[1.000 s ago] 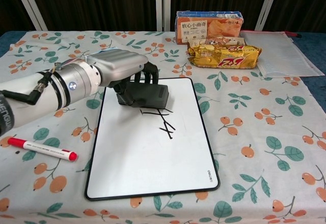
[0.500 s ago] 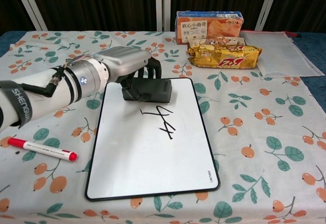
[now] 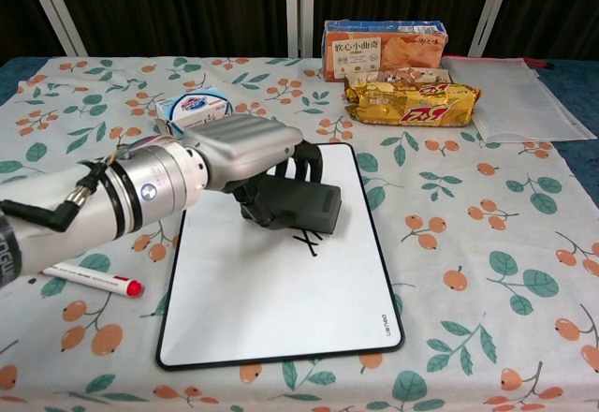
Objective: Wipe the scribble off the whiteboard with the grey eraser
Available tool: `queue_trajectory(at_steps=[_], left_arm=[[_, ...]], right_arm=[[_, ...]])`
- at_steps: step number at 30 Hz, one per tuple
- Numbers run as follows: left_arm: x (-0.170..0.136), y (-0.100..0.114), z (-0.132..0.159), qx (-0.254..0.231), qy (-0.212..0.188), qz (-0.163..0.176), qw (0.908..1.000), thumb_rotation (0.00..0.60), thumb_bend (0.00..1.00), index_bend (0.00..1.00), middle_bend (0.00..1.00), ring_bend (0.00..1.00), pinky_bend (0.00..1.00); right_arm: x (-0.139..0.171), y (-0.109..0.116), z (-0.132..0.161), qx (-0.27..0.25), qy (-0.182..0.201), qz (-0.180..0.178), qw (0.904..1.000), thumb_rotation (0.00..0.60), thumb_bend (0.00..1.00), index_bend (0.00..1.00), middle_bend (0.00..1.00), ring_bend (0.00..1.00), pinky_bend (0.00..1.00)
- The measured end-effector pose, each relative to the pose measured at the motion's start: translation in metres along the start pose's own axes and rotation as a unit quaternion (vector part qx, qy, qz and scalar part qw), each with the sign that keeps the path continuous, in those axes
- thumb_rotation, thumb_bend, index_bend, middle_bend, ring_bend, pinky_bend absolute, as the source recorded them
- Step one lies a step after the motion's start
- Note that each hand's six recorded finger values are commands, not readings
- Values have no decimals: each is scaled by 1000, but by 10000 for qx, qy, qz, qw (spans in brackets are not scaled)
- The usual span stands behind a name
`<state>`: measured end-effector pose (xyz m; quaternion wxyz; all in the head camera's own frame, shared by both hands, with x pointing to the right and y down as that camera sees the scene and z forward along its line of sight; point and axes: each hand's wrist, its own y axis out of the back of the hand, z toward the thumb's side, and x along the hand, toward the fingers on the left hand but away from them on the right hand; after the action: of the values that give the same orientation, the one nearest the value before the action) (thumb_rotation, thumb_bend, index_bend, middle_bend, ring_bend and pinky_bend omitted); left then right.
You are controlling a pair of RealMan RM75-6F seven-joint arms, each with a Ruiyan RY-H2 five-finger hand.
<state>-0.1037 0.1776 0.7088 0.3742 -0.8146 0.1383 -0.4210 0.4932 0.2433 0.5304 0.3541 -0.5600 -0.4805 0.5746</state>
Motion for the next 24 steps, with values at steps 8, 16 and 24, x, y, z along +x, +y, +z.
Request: queue_trajectory(at_steps=[8,16,24], left_arm=[[-23,-12,16,58,-235,-256,9994,600,478,672,629,507,546],[-42,-18,20,181,-335,-480,9981,600,478,694,647,525,554],[-27,-13,17,109,-236,-209,9994,600,480,690,645,524,554]], right_arm=[[-1,-2,0,-13,5,14,10000,600,254,0,0,0,0],[-1,-3,0,-27,14,3,10000,600,254,0,0,0,0],[0,-2,0,-10,29,2,10000,600,254,0,0,0,0]])
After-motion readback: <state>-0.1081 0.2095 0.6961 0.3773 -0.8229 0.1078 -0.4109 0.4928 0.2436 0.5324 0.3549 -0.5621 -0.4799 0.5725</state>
